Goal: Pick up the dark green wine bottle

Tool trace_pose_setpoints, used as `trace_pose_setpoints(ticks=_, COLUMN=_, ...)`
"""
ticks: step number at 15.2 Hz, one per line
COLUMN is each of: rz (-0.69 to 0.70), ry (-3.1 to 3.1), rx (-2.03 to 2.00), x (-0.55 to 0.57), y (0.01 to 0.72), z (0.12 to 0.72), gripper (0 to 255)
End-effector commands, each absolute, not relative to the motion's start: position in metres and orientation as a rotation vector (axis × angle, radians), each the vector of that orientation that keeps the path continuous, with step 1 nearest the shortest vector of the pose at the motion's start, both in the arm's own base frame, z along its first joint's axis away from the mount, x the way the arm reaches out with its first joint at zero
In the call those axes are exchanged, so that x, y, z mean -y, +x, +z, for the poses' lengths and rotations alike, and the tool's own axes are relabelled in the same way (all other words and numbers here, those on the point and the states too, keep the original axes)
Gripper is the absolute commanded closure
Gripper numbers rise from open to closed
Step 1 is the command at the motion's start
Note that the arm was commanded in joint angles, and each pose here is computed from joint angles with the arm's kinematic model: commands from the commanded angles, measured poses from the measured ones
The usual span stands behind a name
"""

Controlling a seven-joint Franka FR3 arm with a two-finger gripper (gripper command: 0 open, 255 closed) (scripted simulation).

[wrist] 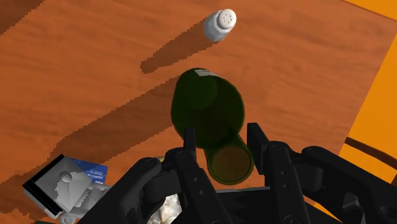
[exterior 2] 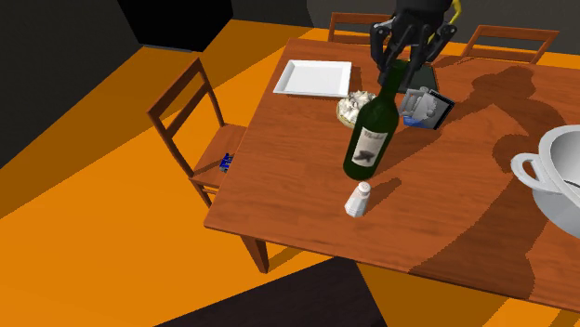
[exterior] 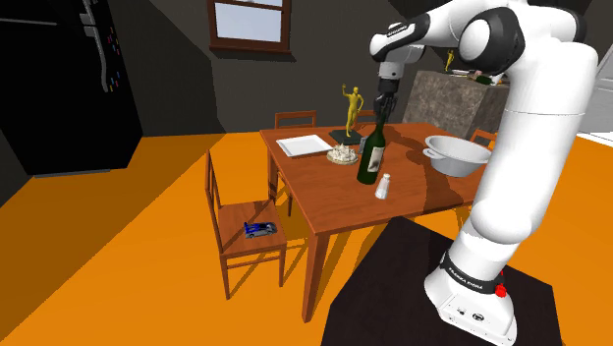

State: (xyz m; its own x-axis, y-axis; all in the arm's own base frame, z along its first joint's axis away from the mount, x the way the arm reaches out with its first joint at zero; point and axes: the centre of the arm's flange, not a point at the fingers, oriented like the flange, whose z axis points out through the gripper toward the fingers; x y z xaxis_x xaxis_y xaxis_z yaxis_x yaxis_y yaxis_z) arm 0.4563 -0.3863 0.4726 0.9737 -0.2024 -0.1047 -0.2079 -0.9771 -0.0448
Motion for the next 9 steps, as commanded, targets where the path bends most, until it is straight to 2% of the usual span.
trace_pose_setpoints(ticks=1, rz=0.154, ry=-3.066, rx=-0.319, x=0.386, y=0.456, z=0.483, gripper=255)
trace_pose_setpoints(ticks=9, rz=0.154, ry=-3.066, rx=-0.319, x=0.386, y=0.456, z=0.525, gripper=255)
